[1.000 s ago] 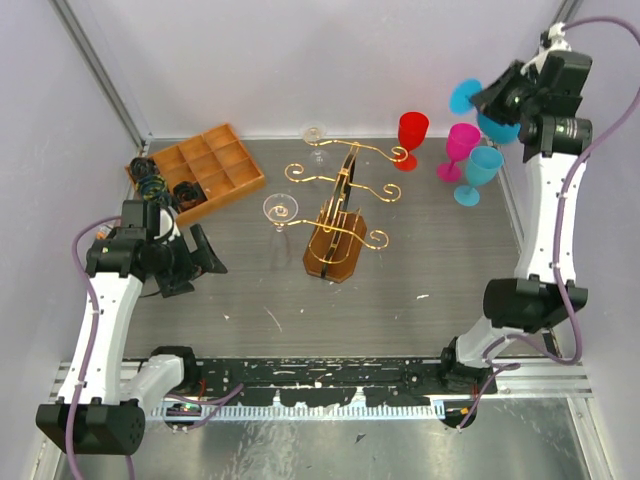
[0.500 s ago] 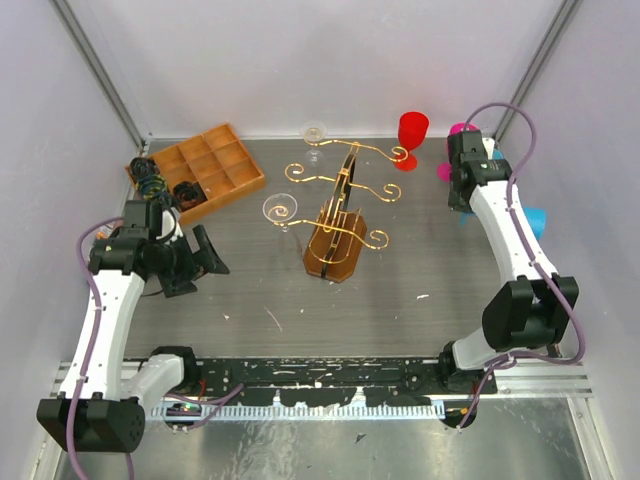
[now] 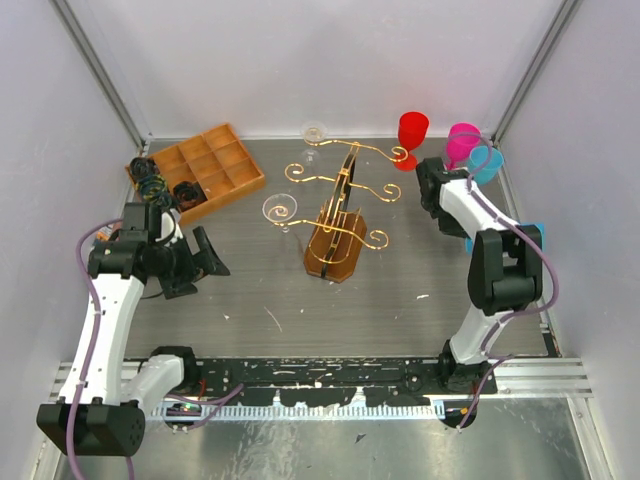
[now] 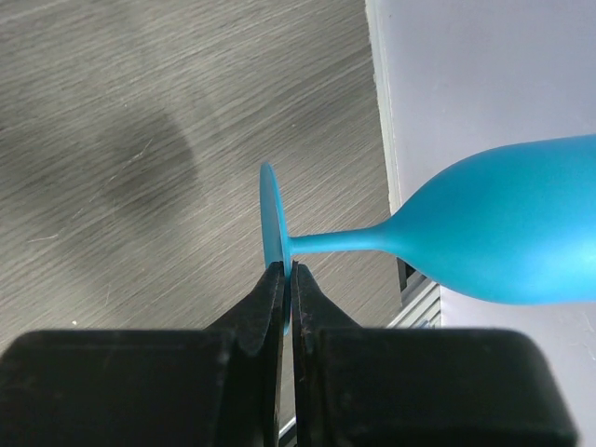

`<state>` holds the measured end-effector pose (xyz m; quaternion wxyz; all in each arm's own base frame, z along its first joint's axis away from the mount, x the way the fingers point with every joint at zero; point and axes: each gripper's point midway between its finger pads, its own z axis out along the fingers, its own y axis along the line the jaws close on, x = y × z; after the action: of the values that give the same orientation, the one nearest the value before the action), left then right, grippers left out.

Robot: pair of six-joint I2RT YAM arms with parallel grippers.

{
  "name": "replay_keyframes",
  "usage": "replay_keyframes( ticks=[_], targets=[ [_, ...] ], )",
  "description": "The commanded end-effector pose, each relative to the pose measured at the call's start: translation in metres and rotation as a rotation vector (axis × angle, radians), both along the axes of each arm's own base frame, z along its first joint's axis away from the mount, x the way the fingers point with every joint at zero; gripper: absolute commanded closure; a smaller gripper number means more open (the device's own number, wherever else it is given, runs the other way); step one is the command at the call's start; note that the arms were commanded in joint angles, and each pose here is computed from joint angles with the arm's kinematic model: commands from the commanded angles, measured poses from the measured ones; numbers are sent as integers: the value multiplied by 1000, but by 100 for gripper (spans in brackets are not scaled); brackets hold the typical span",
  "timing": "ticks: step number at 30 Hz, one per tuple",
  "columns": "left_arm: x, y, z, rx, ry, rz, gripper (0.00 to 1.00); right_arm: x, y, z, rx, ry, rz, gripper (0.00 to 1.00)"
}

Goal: Take the wine glass off the wine glass rack

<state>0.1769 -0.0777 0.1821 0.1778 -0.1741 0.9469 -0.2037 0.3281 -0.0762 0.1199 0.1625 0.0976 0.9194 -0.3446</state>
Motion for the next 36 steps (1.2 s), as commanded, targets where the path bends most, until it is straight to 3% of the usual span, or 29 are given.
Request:
replay_keyframes(
  ticks=[1, 14, 36],
  targets=[
    [-4, 1, 6, 5, -25, -23, 2, 2, -7, -6, -71, -19, -51, 99],
    [-4, 2, 4, 11, -21, -26, 2, -7, -19, -45, -194, 99, -104, 99],
    [-3, 2, 1, 15, -10, -29, 2, 12, -23, -83, -267, 71, -161, 99]
  ],
)
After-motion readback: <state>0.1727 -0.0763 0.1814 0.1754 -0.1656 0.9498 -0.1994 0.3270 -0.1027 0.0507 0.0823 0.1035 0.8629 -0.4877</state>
